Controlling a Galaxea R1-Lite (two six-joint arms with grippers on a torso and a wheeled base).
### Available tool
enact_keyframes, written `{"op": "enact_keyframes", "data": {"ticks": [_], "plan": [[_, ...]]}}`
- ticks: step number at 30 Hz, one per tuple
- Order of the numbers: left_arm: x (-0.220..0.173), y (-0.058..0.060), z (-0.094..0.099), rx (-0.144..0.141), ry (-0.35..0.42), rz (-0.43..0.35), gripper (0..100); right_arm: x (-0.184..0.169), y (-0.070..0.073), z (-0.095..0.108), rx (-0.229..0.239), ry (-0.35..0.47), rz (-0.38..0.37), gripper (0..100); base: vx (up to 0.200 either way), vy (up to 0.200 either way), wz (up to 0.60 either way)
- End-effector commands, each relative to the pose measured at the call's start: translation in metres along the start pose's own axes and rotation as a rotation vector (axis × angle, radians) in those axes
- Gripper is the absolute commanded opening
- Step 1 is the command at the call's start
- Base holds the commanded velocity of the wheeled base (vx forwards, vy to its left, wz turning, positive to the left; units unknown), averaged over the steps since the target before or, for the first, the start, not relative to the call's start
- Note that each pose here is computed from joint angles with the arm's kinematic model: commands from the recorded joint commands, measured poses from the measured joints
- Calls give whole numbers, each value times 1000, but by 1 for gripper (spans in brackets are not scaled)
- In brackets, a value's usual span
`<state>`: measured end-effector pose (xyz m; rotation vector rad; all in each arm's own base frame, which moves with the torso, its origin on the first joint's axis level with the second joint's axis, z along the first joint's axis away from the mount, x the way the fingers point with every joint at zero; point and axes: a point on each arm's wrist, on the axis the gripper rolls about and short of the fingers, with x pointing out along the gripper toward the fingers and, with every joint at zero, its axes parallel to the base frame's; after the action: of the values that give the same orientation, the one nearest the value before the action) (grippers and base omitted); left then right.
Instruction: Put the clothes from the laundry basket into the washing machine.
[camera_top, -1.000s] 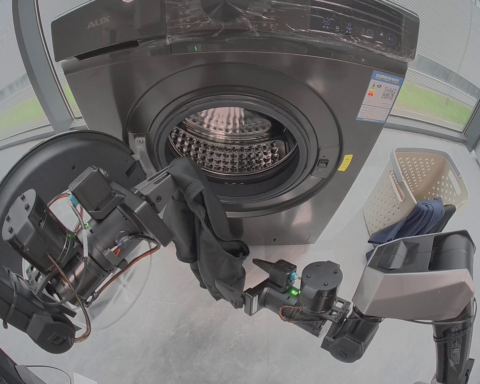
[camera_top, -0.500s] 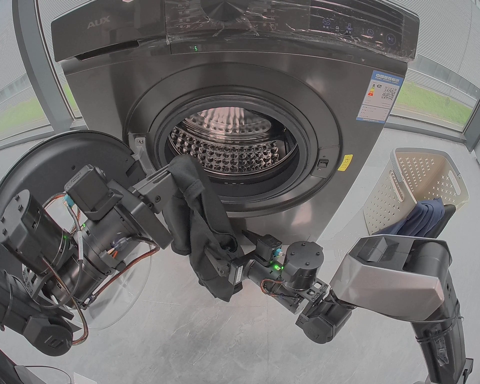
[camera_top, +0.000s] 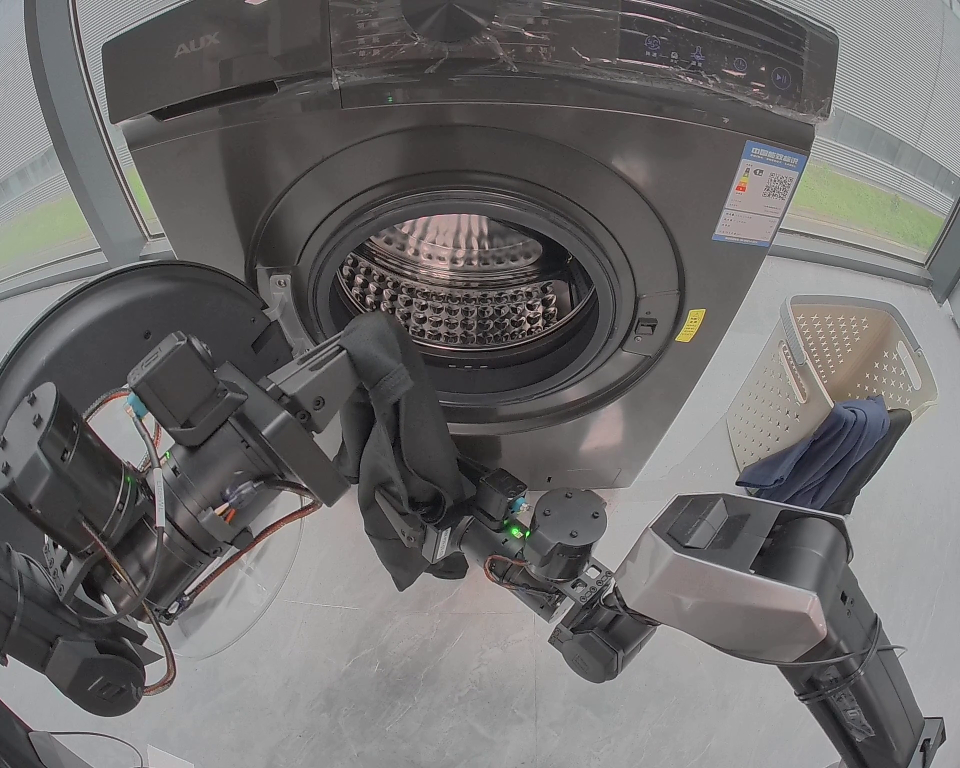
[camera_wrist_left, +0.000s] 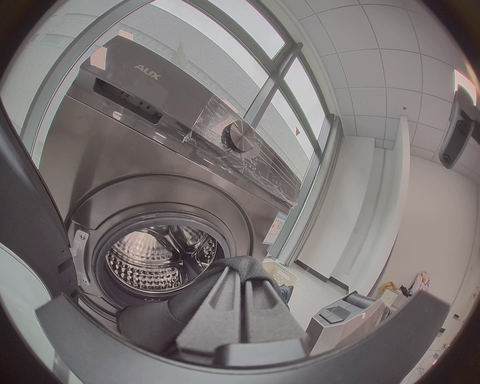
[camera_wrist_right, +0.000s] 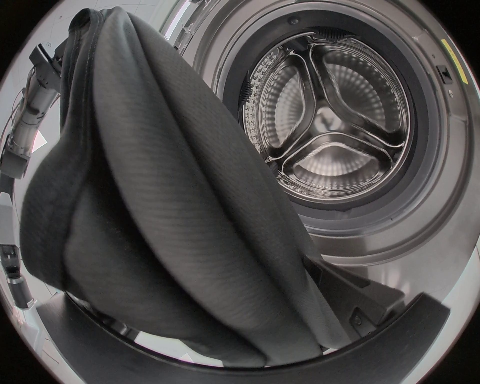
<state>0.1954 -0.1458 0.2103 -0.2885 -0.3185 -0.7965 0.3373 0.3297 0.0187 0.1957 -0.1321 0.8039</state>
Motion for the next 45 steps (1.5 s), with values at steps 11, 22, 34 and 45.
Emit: {"op": "enact_keyframes", "data": {"ticks": [11, 22, 34, 45], "plan": [[1, 4, 0, 6, -3, 15, 0, 6, -10, -7, 7, -23, -42, 0, 0, 0, 0], [-2, 35, -8, 74, 35, 135, 0, -22, -62, 69, -22, -81, -193, 0, 0, 0, 0], [-16, 61, -67, 98, 280, 221, 0, -46, -60, 118, -33, -118, -205, 0, 0, 0, 0], [-43, 65, -107, 121, 504, 179, 0, -46, -45, 123, -27, -125, -174, 0, 0, 0, 0]]}}
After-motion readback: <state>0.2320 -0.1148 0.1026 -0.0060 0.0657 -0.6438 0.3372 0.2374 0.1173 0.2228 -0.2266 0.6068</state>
